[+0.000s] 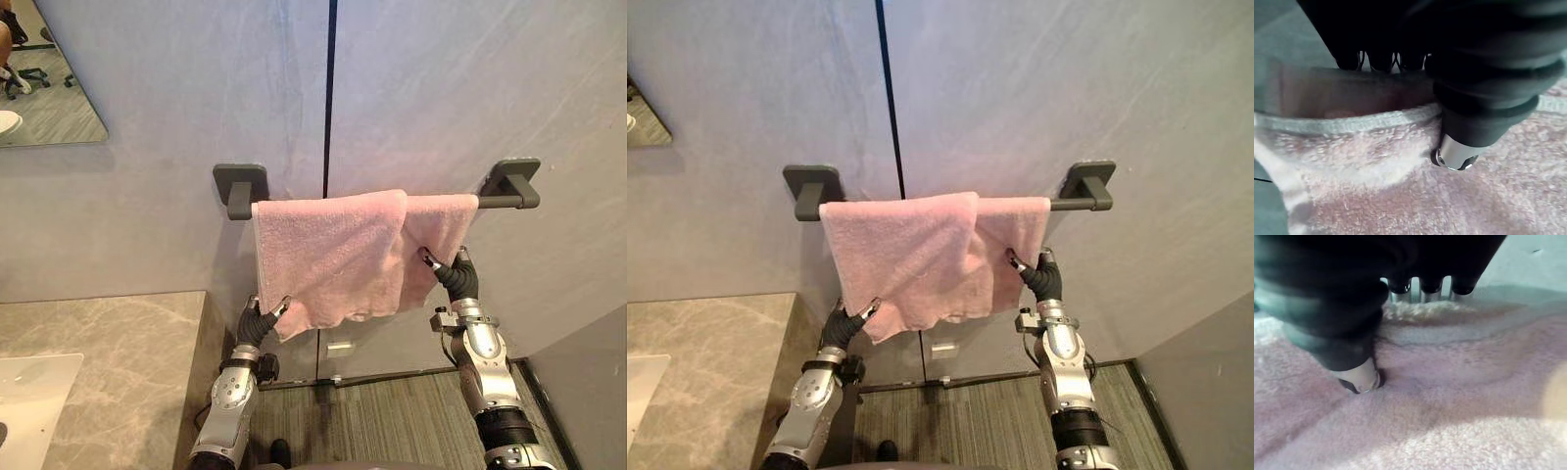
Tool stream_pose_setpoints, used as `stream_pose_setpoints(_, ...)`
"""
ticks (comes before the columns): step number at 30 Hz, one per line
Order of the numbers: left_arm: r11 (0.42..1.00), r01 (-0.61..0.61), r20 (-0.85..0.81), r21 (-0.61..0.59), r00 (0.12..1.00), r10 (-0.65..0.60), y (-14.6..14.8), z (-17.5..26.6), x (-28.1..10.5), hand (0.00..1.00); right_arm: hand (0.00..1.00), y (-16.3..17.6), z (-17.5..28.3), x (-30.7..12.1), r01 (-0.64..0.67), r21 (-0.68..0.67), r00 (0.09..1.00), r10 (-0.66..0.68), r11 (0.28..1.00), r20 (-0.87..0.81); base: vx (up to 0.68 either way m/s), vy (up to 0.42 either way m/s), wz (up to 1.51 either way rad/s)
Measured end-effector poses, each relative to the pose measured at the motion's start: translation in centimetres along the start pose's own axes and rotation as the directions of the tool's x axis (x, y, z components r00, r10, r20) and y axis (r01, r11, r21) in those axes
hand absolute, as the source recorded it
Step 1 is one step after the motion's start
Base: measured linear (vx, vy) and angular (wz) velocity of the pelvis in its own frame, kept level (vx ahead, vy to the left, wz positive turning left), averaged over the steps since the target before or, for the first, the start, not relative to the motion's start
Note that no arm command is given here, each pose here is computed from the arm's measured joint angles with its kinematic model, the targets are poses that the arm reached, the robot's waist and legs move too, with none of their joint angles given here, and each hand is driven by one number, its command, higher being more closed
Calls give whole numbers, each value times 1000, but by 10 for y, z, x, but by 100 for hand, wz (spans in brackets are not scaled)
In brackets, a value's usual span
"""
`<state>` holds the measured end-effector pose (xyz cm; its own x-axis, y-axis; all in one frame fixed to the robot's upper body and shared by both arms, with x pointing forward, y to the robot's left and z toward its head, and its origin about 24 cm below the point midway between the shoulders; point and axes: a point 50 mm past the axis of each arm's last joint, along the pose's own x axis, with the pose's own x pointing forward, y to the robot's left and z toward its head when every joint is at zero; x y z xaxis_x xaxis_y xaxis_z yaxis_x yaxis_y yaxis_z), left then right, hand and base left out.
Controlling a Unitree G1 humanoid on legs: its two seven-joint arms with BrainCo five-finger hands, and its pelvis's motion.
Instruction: Organize washtable
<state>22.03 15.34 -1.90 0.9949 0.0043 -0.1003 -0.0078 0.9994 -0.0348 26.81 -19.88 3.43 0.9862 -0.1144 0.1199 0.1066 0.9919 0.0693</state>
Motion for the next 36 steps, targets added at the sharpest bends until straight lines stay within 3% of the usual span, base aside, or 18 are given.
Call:
stream_pose_setpoints(7,1000,-28,-50,1,998,28,6,-10,-10,0,0,-13,-36,-27,131,-2,973,-129,991,-194,0,0,0)
stream_pose_setpoints(17,997,-61,2,-41,998,61,8,4,-22,0,0,-36,-42,-63,270,-31,936,-269,962,-228,11,-6,-1)
stream_pose_setpoints(22,986,-153,62,-64,986,157,24,18,-25,0,0,-53,-48,-82,384,-45,887,-382,922,-260,-9,0,0)
stream_pose_setpoints(30,951,-284,217,-120,928,304,47,55,-34,0,0,-78,-15,-88,507,-71,851,-512,859,-116,-15,-1,0)
stream_pose_setpoints(36,933,-332,330,-139,873,360,57,81,-43,0,0,-82,14,-86,523,-58,852,-524,850,10,0,0,0)
